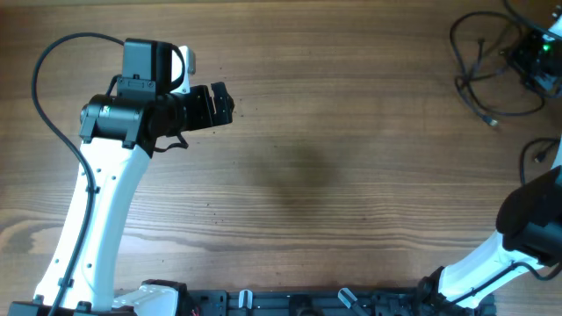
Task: Untangle cables
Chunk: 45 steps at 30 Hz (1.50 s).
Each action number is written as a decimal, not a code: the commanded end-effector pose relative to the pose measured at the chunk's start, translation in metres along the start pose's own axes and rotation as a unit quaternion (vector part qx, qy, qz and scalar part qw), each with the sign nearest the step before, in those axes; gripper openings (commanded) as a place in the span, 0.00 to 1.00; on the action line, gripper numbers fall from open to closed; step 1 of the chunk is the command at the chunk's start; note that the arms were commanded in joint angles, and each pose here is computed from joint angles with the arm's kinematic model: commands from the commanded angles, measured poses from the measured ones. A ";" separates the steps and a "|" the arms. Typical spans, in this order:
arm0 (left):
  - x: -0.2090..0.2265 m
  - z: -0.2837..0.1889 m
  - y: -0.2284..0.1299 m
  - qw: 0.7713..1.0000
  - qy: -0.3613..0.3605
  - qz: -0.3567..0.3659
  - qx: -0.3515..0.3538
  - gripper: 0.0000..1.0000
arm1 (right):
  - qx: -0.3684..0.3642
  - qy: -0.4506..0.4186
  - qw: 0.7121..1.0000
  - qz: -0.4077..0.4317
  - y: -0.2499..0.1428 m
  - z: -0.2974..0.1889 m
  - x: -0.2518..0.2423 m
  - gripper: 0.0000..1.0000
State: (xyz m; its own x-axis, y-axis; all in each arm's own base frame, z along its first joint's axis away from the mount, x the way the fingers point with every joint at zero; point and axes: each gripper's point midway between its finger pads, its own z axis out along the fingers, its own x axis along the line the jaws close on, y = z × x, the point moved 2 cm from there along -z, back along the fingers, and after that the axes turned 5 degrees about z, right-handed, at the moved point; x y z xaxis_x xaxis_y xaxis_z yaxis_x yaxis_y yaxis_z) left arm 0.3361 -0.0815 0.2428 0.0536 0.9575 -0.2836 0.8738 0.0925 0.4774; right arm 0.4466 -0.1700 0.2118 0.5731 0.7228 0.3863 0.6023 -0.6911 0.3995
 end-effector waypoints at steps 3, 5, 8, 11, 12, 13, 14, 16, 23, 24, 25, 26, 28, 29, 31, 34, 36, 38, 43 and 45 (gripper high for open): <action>0.000 -0.004 -0.001 1.000 0.003 -0.001 -0.005 1.00 | -0.009 -0.007 1.000 0.025 0.009 0.004 -0.009 1.00; 0.000 -0.004 -0.001 1.000 0.003 -0.001 -0.005 1.00 | 0.008 0.092 0.996 -0.001 0.007 -0.028 0.031 1.00; 0.000 -0.004 -0.001 1.000 0.003 -0.001 -0.005 1.00 | 0.011 0.207 0.975 -0.079 -0.002 -0.074 0.082 1.00; 0.000 -0.004 -0.001 1.000 0.003 -0.001 -0.005 1.00 | -0.005 0.293 0.940 -0.174 -0.030 -0.135 0.129 1.00; 0.000 -0.004 -0.001 1.000 0.003 -0.001 -0.005 1.00 | -0.011 0.301 0.933 -0.195 -0.040 -0.151 0.137 1.00; 0.000 -0.004 -0.001 1.000 0.003 -0.001 -0.005 1.00 | -0.016 0.307 0.927 -0.217 -0.050 -0.165 0.144 1.00; 0.000 -0.004 -0.001 1.000 0.003 -0.001 -0.005 1.00 | -0.019 0.314 0.918 -0.243 -0.064 -0.181 0.152 1.00; 0.000 -0.004 -0.001 1.000 0.003 0.000 -0.005 1.00 | -0.009 0.328 0.906 -0.266 -0.094 -0.209 0.164 1.00; 0.000 -0.004 -0.001 1.000 0.003 -0.001 -0.005 1.00 | 0.016 0.341 0.896 -0.284 -0.143 -0.252 0.167 1.00; 0.000 -0.004 -0.001 1.000 0.003 -0.001 -0.005 1.00 | 0.022 0.339 0.897 -0.282 -0.145 -0.252 0.165 1.00; 0.000 -0.004 -0.001 1.000 0.003 -0.001 -0.005 1.00 | 0.030 0.336 0.899 -0.281 -0.148 -0.251 0.162 1.00; 0.000 -0.004 -0.001 1.000 0.003 -0.001 -0.005 1.00 | 0.038 0.327 0.903 -0.276 -0.151 -0.250 0.159 1.00; 0.000 -0.004 -0.001 1.000 0.003 -0.001 -0.005 1.00 | 0.052 0.311 0.905 -0.286 -0.158 -0.246 0.151 1.00; 0.000 -0.004 -0.001 1.000 0.003 -0.001 -0.005 1.00 | 0.054 0.310 0.901 -0.297 -0.161 -0.247 0.149 1.00; 0.000 -0.004 -0.001 1.000 0.003 0.000 -0.005 1.00 | 0.050 0.310 0.892 -0.325 -0.167 -0.251 0.146 1.00; 0.000 -0.004 -0.001 1.000 0.003 -0.001 -0.005 1.00 | 0.042 0.313 0.876 -0.364 -0.175 -0.257 0.144 1.00; 0.000 -0.004 -0.001 1.000 0.003 -0.001 -0.005 1.00 | 0.026 0.324 0.864 -0.384 -0.182 -0.263 0.148 1.00; 0.000 -0.004 -0.001 1.000 0.003 -0.001 -0.005 1.00 | -0.017 0.341 0.842 -0.417 -0.188 -0.267 0.158 1.00; 0.000 -0.004 -0.001 1.000 0.003 -0.001 -0.005 1.00 | -0.173 0.342 0.783 -0.490 -0.216 -0.250 0.162 1.00; 0.000 -0.004 -0.001 1.000 0.003 -0.001 -0.005 1.00 | -0.217 0.344 0.769 -0.493 -0.225 -0.242 0.152 1.00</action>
State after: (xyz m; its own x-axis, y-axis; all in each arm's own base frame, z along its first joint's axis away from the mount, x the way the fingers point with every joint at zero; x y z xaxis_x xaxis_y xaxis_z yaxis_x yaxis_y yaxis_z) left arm 0.3362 -0.0810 0.2427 0.0521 0.9583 -0.2811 0.8735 0.0927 0.4779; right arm 0.2713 0.1022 0.4132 -0.6221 0.7788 0.0801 0.2754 0.1220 0.9536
